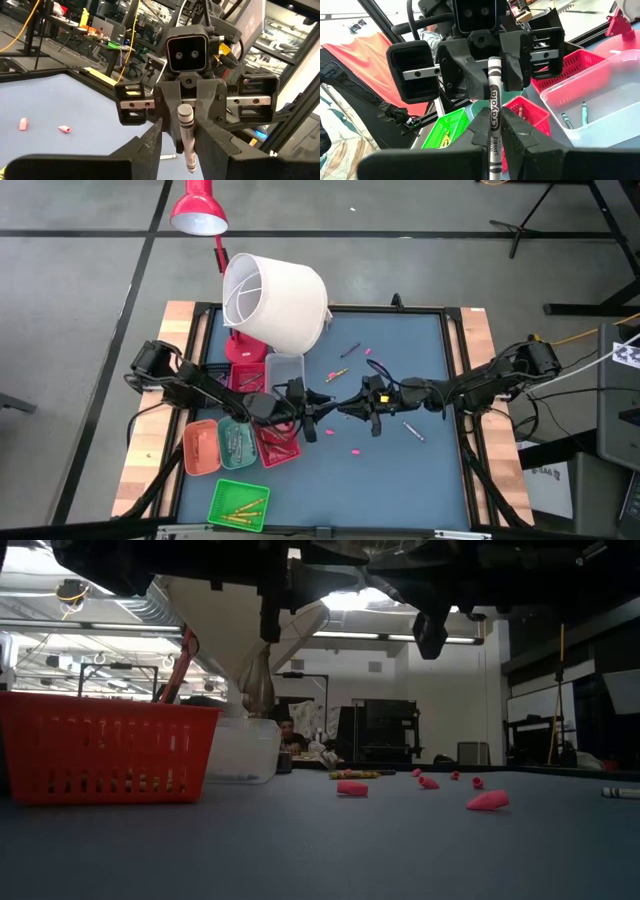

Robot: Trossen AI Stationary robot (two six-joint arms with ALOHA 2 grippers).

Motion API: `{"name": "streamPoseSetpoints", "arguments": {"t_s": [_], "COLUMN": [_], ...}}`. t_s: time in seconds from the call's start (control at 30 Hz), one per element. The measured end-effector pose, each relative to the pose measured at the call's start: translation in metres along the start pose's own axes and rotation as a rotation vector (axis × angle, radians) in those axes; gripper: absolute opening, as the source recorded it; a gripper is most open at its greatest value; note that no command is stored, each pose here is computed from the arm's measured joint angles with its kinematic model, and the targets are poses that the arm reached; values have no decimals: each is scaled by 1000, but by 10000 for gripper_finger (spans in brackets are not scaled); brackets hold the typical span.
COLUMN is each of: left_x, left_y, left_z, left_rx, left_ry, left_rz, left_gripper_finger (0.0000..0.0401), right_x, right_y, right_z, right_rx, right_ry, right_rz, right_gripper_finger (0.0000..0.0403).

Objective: Sort crayons
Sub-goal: Put the gray crayon into the green bin

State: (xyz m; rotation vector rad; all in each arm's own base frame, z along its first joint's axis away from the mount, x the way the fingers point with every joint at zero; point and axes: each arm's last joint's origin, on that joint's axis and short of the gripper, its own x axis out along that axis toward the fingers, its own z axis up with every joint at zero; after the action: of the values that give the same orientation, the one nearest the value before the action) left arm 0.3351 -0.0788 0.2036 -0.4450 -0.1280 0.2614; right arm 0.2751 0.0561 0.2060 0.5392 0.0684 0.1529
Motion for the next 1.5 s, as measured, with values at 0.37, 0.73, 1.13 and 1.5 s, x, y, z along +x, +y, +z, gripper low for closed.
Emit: {"name": "streamPoseSetpoints", "arguments": {"t_s": [0.37,0.73,1.13,1.5], "left_x": [0,0,0,0], "left_y": [0,0,0,-1], "left_z": [0,0,0,-2], "left_rx": [1,2,3,9], "left_ry": [1,4,3,31], "left_rz": [1,0,2,-47], "left_gripper_finger": [81,12,7,10], "right_x": [0,0,0,0], "right_y": [-1,-3,-4,-4], "right_z": [-1,-3,-3,-4], "right_rx": [-1,-5,-18,-20], "right_ry": [14,36,18,28], "right_rz": [-11,-37,-71,-67], "right_gripper_finger": [26,26,31,143]}}
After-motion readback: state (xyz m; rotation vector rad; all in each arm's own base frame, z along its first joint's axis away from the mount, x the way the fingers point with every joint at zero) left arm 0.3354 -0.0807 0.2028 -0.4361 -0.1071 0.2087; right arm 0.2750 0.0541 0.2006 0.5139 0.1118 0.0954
